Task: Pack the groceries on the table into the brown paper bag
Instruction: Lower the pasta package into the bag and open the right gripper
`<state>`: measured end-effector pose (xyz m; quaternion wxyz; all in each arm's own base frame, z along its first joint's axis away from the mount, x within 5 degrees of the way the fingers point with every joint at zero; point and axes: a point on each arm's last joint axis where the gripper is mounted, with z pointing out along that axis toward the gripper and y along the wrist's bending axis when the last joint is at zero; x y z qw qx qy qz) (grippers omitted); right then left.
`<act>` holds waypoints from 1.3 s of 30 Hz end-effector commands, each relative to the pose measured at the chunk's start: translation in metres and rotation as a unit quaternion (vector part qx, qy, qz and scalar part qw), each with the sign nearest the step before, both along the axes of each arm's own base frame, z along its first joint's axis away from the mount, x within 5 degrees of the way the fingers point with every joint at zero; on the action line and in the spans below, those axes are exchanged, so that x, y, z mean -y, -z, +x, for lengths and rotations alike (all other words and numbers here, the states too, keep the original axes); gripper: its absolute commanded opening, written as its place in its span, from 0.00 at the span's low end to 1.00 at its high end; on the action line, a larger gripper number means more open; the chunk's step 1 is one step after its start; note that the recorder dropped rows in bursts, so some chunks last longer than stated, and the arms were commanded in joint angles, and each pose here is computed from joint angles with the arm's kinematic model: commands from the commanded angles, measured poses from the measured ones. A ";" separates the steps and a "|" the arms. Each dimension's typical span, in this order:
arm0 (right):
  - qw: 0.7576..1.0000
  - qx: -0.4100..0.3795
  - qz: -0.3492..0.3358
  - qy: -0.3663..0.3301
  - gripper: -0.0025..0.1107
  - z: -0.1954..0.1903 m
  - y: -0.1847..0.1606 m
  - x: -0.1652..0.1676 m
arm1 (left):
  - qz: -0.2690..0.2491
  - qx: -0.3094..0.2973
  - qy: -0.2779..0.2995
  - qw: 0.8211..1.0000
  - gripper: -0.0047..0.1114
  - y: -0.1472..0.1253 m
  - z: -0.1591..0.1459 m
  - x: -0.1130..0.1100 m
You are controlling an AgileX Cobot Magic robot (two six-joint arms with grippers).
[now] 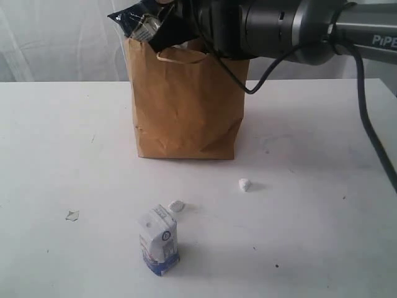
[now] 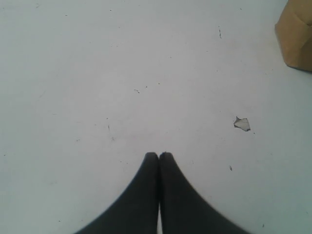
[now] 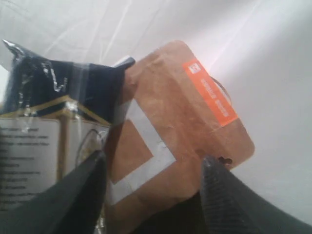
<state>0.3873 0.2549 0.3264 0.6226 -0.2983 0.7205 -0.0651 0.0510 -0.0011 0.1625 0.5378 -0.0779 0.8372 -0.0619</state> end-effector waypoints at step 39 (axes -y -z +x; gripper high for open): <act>0.942 0.024 -0.017 0.334 0.02 -0.081 -0.075 0.051 | 0.007 0.001 -0.003 1.000 0.04 0.001 0.000 -0.001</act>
